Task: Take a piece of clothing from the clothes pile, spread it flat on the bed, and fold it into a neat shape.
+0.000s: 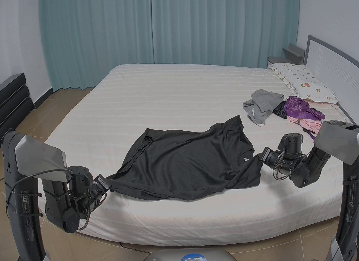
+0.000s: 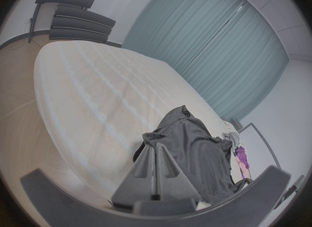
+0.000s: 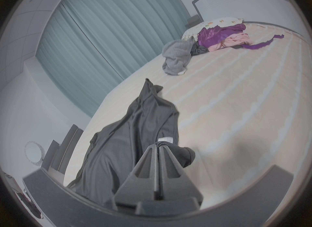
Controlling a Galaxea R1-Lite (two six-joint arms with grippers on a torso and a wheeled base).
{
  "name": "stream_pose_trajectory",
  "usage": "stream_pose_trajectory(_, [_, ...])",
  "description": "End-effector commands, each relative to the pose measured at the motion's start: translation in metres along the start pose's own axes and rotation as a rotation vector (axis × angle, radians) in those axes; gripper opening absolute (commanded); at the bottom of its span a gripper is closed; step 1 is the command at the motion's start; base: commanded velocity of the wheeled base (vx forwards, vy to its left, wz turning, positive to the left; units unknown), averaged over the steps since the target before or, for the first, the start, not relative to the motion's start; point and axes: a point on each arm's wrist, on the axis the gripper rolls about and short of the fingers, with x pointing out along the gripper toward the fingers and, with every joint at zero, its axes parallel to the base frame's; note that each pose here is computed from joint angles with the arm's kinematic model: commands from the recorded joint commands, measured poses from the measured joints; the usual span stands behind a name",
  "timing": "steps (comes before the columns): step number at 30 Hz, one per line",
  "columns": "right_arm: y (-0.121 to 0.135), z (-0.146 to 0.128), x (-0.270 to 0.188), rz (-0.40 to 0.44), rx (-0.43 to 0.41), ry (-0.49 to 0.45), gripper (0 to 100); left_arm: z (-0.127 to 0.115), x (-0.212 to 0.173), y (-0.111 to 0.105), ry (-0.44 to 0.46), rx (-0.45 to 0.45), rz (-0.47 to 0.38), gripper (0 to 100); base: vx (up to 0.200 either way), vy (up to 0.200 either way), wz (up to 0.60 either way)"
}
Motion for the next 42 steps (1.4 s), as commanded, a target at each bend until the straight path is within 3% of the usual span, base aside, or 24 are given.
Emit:
stream_pose_trajectory(1, [0.000, 0.006, 0.030, -0.009, 0.002, -0.049, 0, -0.002, 0.006, 0.002, -0.011, -0.036, -0.005, 0, 0.000, 0.000, 0.00])
stream_pose_trajectory(5, [0.000, 0.006, 0.054, -0.040, 0.000, -0.111, 0, -0.003, 0.006, 0.004, -0.009, -0.074, -0.004, 0, 0.000, 0.000, 0.00])
stream_pose_trajectory(11, [-0.008, -0.006, 0.072, -0.072, -0.008, -0.115, 0, -0.004, 0.010, 0.004, -0.009, -0.084, -0.004, 0, 0.000, 0.000, 0.00])
stream_pose_trajectory(12, [-0.008, -0.006, 0.073, -0.072, -0.008, -0.117, 100, -0.005, 0.010, 0.004, -0.008, -0.084, -0.003, 0, 0.000, 0.000, 0.00])
stream_pose_trajectory(18, [-0.011, -0.001, 0.069, -0.046, 0.012, -0.122, 100, -0.007, 0.012, 0.007, -0.001, -0.082, 0.006, 0, 0.000, 0.000, 0.00])
stream_pose_trajectory(19, [-0.007, 0.005, 0.059, -0.010, 0.013, -0.119, 100, -0.008, 0.013, 0.007, 0.001, -0.081, 0.008, 0, 0.000, 0.000, 0.00])
stream_pose_trajectory(26, [-0.001, 0.019, 0.024, 0.032, 0.007, -0.081, 100, -0.006, 0.011, 0.006, -0.004, -0.086, 0.003, 0, 0.000, 0.000, 0.00])
stream_pose_trajectory(29, [-0.008, 0.007, 0.000, 0.062, 0.005, 0.034, 100, -0.007, 0.012, 0.007, -0.001, -0.096, 0.006, 0, 0.000, 0.000, 0.00])
stream_pose_trajectory(32, [-0.022, -0.019, -0.016, 0.081, -0.078, 0.184, 100, -0.008, 0.011, 0.008, 0.005, -0.096, 0.011, 0, 0.000, 0.000, 0.00])
stream_pose_trajectory(35, [-0.033, -0.033, -0.018, 0.073, -0.144, 0.240, 100, -0.011, 0.009, 0.011, 0.017, -0.096, 0.024, 0, 0.000, 0.000, 0.00])
stream_pose_trajectory(42, [-0.025, -0.048, -0.011, 0.079, -0.166, 0.298, 100, -0.011, 0.008, 0.011, 0.020, -0.113, 0.026, 0, 0.000, 0.000, 0.00])
